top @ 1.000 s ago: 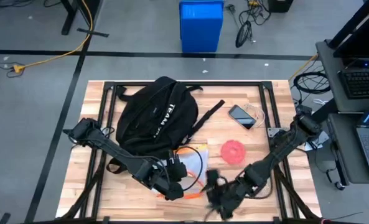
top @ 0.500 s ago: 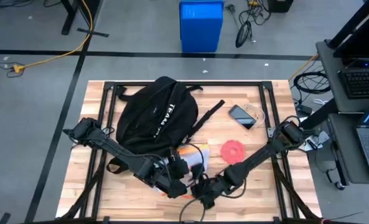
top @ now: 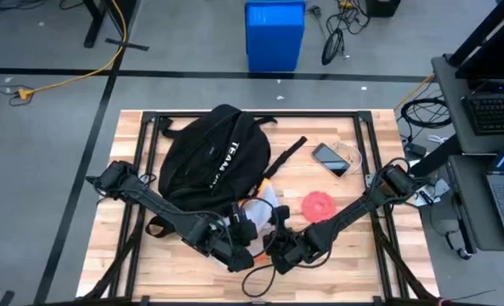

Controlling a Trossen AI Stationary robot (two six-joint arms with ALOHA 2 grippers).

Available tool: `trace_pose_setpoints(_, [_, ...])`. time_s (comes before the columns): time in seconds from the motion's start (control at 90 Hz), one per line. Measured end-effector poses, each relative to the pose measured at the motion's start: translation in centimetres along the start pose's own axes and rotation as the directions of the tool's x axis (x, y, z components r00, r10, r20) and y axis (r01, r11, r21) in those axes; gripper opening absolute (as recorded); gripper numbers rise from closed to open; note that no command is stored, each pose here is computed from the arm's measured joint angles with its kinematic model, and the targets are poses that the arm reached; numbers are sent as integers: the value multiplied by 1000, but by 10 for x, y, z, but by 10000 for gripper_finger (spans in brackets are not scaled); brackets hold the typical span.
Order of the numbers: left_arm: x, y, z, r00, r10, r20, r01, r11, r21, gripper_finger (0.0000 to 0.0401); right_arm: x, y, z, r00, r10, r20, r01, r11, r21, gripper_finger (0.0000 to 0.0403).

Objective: Unpack backpack
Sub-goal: Remove the card pack from the orange zip bag

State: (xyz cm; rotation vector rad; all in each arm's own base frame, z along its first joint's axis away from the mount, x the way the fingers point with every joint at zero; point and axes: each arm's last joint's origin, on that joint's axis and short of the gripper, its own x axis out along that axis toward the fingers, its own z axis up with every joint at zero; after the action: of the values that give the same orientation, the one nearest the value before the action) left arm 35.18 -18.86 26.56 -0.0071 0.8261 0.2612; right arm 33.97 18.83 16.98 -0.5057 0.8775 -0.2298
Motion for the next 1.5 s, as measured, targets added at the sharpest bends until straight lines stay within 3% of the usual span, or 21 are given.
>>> trace_pose_setpoints(0.133, [0, -1, 1, 1000, -4, 15, 4, 1000, -1, 0, 14, 9, -7, 999, -21, -39, 18, 995, -95, 270])
trace_pose_setpoints(0.544, [0, -1, 2, 1000, -3, 26, 3, 1000, -5, 0, 57, 17, -27, 984, -98, -146, 78, 987, -137, 270])
trace_pose_setpoints(0.844, [2, -3, 1, 1000, -4, 24, 4, 1000, -3, 0, 58, 14, -28, 969, -213, -125, 184, 960, -210, 270])
trace_pose_setpoints(1.289, [0, -5, 1, 999, -17, 32, 17, 1000, -7, 0, 61, 11, -26, 960, -264, -98, 228, 932, -281, 269])
trace_pose_setpoints(1.5, [0, -6, 2, 999, -23, 41, 23, 1000, 10, 0, 62, 9, -24, 941, -332, -67, 296, 903, -311, 239])
